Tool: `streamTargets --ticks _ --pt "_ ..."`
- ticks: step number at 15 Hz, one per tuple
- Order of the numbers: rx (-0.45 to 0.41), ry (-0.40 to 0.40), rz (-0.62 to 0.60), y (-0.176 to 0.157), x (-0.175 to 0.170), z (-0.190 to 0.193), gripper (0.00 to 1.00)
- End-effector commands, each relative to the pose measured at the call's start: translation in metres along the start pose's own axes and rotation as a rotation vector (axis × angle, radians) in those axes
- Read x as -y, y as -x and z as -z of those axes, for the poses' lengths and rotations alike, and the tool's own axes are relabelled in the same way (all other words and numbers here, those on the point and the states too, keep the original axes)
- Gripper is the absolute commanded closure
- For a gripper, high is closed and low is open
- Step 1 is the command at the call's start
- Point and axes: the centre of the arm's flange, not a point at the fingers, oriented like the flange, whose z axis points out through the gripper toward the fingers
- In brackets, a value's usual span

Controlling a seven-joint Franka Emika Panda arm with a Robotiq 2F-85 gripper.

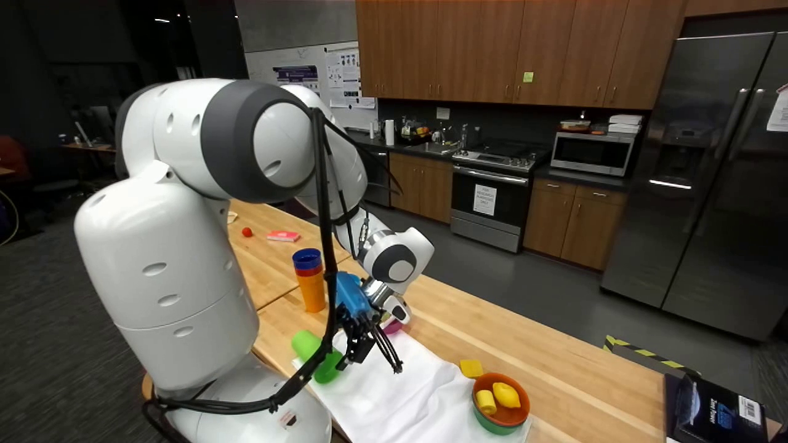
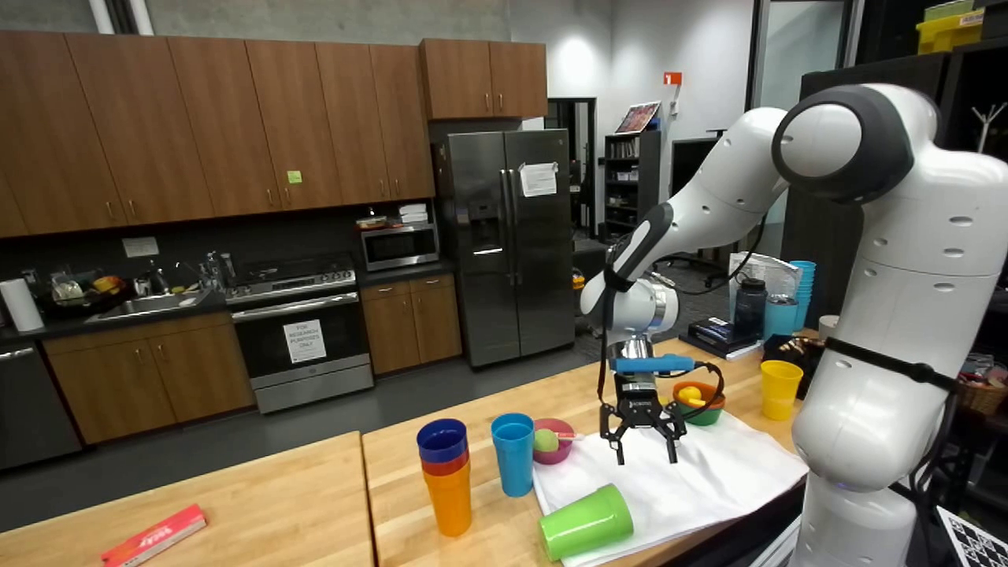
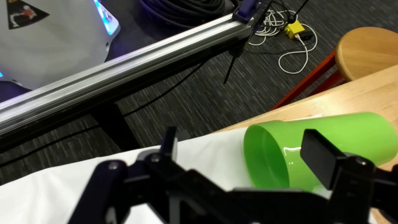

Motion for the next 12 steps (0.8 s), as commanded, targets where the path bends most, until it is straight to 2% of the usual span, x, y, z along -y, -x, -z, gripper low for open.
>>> streamTargets --ticks 1,12 --pt "-0.012 -0.018 -0.037 -0.005 0.002 0.008 0.00" --pt "-0.013 -0.019 -0.091 -0.019 -0.006 0.001 0.00"
